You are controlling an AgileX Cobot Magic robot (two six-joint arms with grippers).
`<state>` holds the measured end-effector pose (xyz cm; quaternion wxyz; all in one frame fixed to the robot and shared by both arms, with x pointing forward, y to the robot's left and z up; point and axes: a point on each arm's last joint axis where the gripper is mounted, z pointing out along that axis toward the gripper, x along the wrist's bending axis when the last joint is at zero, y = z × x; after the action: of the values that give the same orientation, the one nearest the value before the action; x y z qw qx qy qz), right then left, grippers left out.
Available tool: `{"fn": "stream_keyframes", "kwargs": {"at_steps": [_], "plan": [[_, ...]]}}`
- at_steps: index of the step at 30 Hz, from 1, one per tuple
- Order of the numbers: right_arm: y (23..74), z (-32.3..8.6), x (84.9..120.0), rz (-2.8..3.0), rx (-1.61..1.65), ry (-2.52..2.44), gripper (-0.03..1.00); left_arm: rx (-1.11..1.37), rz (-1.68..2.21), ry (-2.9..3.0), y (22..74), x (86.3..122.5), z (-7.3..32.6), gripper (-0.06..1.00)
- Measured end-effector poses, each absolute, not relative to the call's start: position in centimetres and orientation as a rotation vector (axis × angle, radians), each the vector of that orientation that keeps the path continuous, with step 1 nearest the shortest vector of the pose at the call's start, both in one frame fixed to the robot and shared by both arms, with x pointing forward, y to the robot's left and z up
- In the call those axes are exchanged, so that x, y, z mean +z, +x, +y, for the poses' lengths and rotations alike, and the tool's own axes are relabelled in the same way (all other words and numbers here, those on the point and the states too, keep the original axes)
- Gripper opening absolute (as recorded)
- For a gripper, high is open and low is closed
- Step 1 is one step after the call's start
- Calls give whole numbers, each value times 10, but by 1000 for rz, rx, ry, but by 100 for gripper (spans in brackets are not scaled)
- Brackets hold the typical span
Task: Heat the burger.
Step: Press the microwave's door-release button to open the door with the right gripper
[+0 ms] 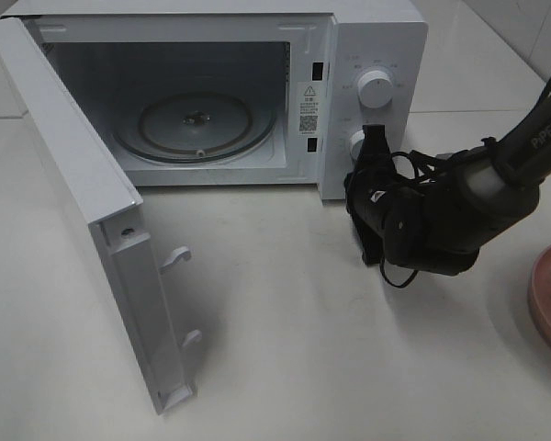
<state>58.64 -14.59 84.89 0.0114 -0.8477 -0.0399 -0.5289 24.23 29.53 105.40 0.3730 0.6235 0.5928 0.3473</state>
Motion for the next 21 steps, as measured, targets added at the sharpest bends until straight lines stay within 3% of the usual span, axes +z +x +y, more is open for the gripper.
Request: {"fn": "stream_keyframes", "kwargs": {"at_steps": [21], "plan": [[560,-158,863,-212,-1493,-2684,7,890,1519,1597,242,1054,295,97]]}}
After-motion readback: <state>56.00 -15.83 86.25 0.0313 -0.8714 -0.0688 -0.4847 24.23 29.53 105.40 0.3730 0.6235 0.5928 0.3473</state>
